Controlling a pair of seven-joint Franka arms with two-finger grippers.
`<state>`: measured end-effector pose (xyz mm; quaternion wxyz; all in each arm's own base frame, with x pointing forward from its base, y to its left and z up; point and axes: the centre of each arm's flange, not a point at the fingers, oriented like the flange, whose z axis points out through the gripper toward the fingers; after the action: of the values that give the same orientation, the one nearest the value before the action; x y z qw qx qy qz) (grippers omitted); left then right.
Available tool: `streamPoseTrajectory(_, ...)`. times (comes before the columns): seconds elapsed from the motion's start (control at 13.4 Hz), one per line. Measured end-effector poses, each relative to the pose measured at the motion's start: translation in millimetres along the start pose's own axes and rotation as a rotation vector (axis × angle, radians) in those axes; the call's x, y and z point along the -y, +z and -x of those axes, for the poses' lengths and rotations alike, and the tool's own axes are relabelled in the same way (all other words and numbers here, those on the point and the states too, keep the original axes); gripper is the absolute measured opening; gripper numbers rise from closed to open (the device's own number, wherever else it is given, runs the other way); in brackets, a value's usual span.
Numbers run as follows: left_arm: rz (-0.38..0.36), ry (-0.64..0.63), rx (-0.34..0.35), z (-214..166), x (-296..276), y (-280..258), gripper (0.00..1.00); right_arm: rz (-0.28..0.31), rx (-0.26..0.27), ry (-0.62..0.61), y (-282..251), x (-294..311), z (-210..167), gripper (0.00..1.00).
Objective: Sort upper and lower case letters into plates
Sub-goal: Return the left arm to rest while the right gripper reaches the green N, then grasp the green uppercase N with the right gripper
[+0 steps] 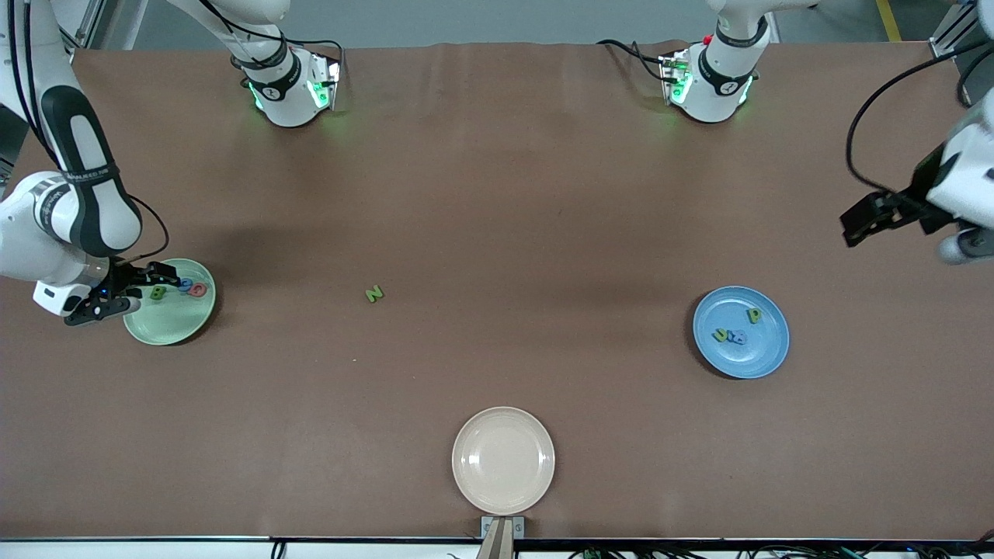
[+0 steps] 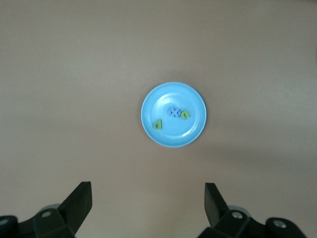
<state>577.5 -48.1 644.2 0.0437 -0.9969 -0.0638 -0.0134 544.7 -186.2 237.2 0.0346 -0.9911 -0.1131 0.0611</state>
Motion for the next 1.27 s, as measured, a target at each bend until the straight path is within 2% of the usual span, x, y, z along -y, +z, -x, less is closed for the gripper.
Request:
streamPoseTrajectory(0.07, 0.007, -0.004, 0.006, 6, 7, -2, 1.00, -0.005, 0.010, 0.016, -13, 25, -10, 0.99)
streamPoseTrajectory(0.3, 0.008, 0.019, 0.016, 19, 4, -2, 1.00, 0.002, 0.019, 0.003, -36, 102, -39, 1.00)
streamPoseTrajectory(0.67, 0.013, 0.072, 0.034, 22, 12, -2, 1.00, 0.035, 0.002, -0.192, -37, 226, -75, 1.00)
streamPoseTrajectory(0.97, 0.015, 0.133, 0.035, 22, 13, -1, 1.00, 0.064, -0.051, -0.288, -26, 298, -81, 1.00)
streamPoseTrajectory(1.27, 0.014, 0.121, 0.040, 19, 32, 2, 1.00, 0.074, -0.069, -0.254, -2, 363, -68, 1.00)
